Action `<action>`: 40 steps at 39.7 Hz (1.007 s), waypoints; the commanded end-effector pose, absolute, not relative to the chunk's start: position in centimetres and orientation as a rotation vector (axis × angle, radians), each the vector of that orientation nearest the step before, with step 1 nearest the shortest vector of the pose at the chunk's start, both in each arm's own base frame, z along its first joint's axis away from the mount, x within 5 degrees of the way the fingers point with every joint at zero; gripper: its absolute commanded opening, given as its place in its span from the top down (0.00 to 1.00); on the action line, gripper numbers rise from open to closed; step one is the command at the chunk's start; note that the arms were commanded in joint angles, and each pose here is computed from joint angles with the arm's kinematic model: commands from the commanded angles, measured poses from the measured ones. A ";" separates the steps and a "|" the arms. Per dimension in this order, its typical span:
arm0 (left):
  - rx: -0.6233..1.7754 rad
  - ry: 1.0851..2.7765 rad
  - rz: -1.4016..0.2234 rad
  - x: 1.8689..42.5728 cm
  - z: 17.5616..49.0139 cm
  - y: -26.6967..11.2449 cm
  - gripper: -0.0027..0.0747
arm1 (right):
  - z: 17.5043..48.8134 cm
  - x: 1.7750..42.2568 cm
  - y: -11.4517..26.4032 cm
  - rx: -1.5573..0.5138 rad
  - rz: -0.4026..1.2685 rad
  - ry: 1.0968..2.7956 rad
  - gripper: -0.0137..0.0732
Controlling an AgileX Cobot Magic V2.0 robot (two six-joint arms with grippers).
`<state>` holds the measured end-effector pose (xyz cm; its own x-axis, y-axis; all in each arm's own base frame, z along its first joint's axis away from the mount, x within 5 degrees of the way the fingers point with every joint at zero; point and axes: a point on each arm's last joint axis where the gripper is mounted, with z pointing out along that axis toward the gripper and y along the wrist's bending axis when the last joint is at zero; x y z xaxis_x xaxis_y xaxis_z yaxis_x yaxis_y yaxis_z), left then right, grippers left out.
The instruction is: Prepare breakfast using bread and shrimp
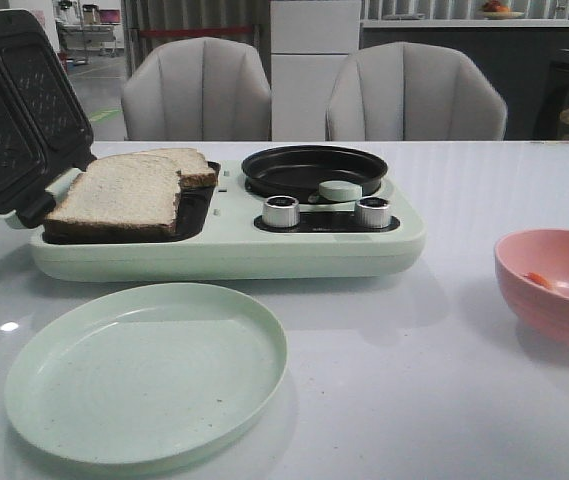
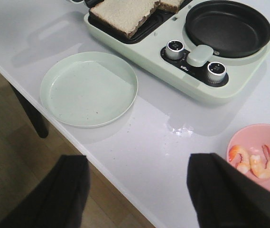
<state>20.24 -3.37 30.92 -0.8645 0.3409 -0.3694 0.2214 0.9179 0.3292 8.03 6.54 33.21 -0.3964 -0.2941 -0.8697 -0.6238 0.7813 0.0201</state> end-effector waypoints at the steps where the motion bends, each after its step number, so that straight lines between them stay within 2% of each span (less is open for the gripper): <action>1: 0.330 2.622 0.295 22.8 32.2 -1.7 0.62 | 34.7 8.2 6.7 -0.656 0.455 1.907 0.22; 8: 0.162 2.628 0.121 25.9 32.3 2.0 0.76 | 34.7 8.2 6.7 -0.656 0.455 1.907 0.22; 15: 0.049 2.563 0.063 28.4 32.6 5.0 0.84 | 34.7 8.2 6.7 -0.656 0.455 1.907 0.22; 26: -0.049 2.515 -0.019 33.2 32.7 7.4 0.84 | 34.7 8.2 6.7 -0.656 0.455 1.907 0.22; 34: -0.073 2.434 -0.159 37.0 33.7 7.3 0.84 | 34.7 8.2 6.7 -0.656 0.455 1.907 0.22; 40: -0.066 2.355 -0.332 38.4 35.0 6.5 0.84 | 34.7 8.2 6.7 -0.656 0.455 1.907 0.22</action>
<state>38.19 7.29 31.28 -0.8159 -0.1112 -0.5674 -0.0026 0.9820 -0.1888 8.03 6.54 33.21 -0.3964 -0.2941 -0.8697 -0.6238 0.7813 0.0201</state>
